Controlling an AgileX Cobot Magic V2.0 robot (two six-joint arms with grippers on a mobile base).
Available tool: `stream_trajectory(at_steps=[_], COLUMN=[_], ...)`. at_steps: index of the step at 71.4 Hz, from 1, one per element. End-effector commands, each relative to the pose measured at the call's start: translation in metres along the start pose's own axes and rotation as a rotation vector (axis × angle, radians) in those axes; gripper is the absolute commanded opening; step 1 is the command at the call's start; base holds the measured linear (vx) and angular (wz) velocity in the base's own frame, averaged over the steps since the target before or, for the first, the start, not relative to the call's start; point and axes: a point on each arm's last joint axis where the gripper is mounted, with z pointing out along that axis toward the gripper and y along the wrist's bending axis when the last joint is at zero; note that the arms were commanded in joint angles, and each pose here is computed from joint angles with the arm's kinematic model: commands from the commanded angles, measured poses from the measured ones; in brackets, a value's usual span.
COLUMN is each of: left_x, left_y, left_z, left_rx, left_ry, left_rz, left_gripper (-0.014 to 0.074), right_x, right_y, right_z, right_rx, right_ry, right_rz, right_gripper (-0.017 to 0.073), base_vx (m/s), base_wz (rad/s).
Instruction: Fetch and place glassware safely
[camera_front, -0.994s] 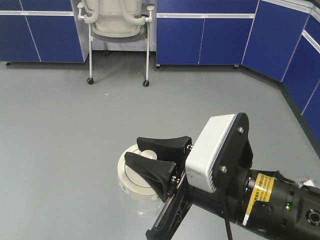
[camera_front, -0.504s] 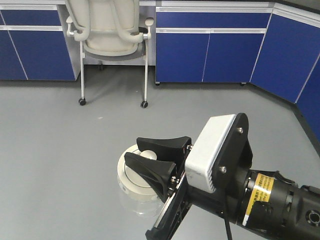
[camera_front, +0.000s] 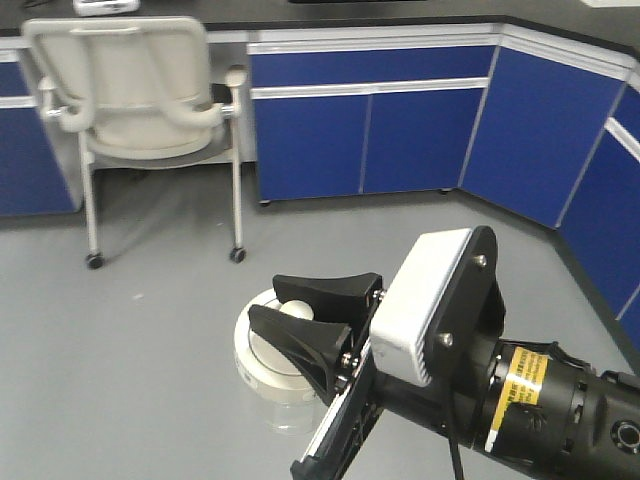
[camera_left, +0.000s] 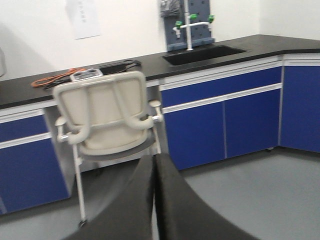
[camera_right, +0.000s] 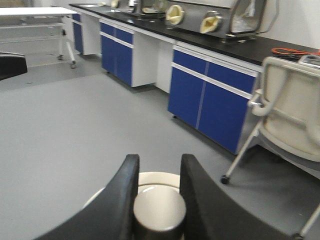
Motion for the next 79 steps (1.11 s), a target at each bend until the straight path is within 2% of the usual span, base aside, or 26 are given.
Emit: stream_trajectory(at_steps=[1,79], left_x=[-0.0135,-0.0135], left_y=[0.0009,0.0009], left_z=[-0.0017,-0.0017], left_rx=[-0.001,-0.001], left_ry=[-0.079,-0.079], left_rz=[-0.008,-0.008], left_gripper=[-0.0007,-0.0007], right_x=[-0.0264,-0.0265], right_y=[0.0013,0.0013], right_z=[-0.0041,-0.0042], right_rx=[-0.018,-0.019], right_ry=[-0.157,-0.159], right_rz=[-0.006,-0.006], right_gripper=[-0.0003,-0.0003], base_vx=[0.35,0.26], base_wz=[-0.45,-0.63])
